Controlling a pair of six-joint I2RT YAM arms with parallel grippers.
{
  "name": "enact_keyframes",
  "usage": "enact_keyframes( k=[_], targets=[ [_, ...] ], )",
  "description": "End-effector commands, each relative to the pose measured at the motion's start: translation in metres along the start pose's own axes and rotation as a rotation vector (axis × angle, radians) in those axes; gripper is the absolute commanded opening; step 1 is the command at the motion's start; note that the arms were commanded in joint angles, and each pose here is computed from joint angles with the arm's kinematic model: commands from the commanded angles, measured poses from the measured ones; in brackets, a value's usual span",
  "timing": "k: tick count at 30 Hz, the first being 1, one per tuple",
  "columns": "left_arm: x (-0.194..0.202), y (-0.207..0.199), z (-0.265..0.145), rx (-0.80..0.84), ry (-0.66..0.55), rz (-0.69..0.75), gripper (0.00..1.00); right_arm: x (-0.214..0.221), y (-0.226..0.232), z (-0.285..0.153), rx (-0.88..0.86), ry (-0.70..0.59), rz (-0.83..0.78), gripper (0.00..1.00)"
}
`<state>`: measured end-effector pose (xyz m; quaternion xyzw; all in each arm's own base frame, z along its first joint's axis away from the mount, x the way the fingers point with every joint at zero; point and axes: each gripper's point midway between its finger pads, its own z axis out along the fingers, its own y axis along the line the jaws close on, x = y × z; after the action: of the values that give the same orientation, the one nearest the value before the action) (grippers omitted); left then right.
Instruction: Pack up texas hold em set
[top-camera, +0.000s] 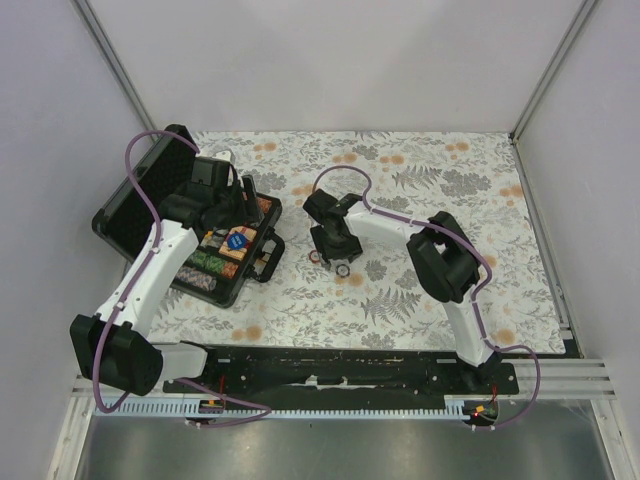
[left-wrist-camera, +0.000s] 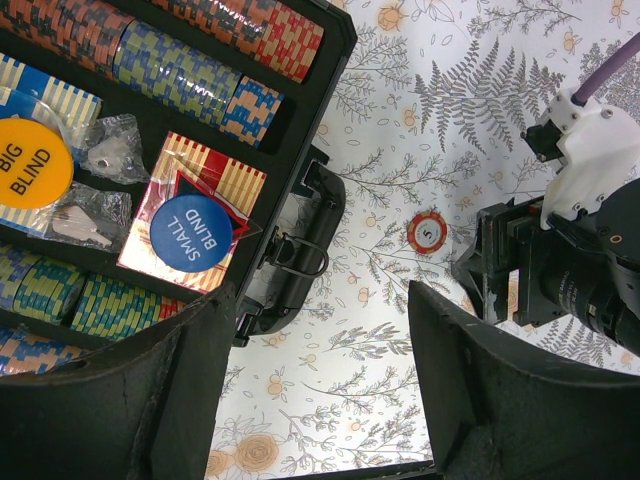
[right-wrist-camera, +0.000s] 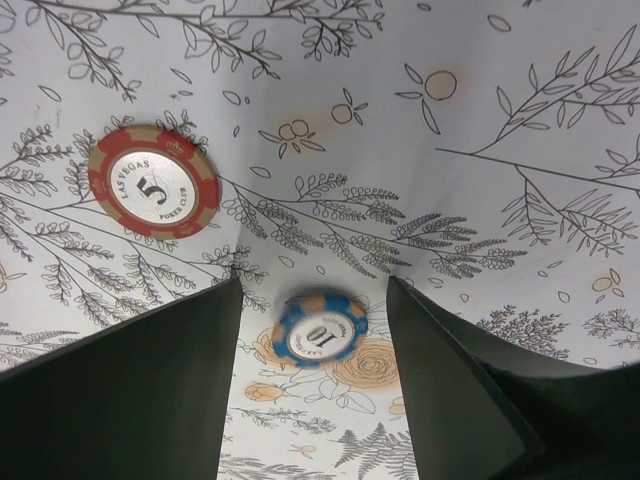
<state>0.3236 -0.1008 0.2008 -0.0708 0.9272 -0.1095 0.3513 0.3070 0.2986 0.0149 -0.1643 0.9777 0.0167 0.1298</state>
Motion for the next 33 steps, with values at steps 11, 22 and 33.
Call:
enact_keyframes(
  k=[11,22,33],
  targets=[
    [-0.013,-0.005,-0.002,0.015,-0.054,-0.011,0.75,0.058,-0.011,0.005,0.012,0.198,-0.048,0.68],
    [-0.012,-0.003,0.001,0.012,-0.049,-0.003,0.74,0.048,-0.013,0.019,0.050,0.185,-0.064,0.61],
    [-0.015,-0.004,0.002,0.009,-0.048,0.011,0.74,0.035,-0.017,0.028,0.098,0.150,-0.067,0.67]
  ],
)
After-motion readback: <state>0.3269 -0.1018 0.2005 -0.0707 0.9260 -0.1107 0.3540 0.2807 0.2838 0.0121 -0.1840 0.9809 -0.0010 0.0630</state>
